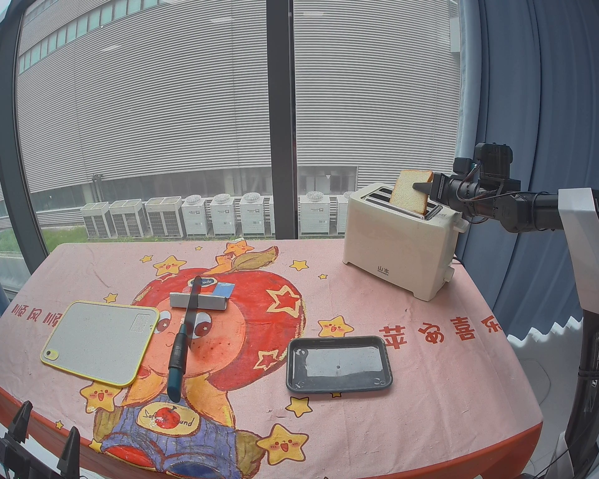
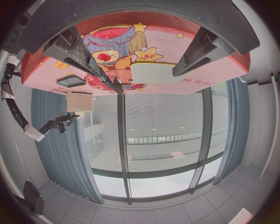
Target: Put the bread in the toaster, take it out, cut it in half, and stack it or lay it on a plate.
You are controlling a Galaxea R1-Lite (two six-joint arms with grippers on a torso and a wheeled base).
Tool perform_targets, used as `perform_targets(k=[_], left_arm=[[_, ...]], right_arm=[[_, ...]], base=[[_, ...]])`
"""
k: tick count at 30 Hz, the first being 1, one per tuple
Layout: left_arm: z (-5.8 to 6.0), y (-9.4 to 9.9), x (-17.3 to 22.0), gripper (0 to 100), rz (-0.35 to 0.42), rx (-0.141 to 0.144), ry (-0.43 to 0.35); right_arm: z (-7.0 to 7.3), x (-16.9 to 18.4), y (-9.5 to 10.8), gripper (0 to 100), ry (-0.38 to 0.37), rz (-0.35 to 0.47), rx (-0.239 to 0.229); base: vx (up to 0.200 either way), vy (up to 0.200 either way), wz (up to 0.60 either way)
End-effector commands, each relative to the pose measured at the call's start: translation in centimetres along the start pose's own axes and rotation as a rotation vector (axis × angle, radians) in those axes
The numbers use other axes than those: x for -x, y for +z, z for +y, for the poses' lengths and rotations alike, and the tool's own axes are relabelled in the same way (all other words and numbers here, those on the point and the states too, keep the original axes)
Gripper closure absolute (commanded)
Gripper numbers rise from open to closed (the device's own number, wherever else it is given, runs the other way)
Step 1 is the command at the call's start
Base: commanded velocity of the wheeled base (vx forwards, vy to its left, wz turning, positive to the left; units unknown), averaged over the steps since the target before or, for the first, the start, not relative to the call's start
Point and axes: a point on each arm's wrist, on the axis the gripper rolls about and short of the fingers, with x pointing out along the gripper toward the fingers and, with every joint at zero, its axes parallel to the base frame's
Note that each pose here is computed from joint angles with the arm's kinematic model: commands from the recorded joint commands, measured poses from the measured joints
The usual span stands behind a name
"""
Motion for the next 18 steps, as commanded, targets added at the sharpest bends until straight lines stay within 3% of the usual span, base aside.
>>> perform_targets(k=[1,12,18], left_arm=[[0.0,-0.4,-0.1,0,0.016,0.0,0.0],[0.0,-0.4,-0.1,0,0.016,0.0,0.0],[0.0,-0.4,-0.1,0,0.016,0.0,0.0]], right_arm=[[0.3,0.3,0.3,100,0.004,-0.006,0.005],[1.9,2.5,1.9,100,0.011,-0.039,0.03],[3.0,4.4,1.8,100,0.013,-0.029,0.034]], base=[[0.0,0.0,0.0],[0.0,0.0,0.0],[0.0,0.0,0.0]])
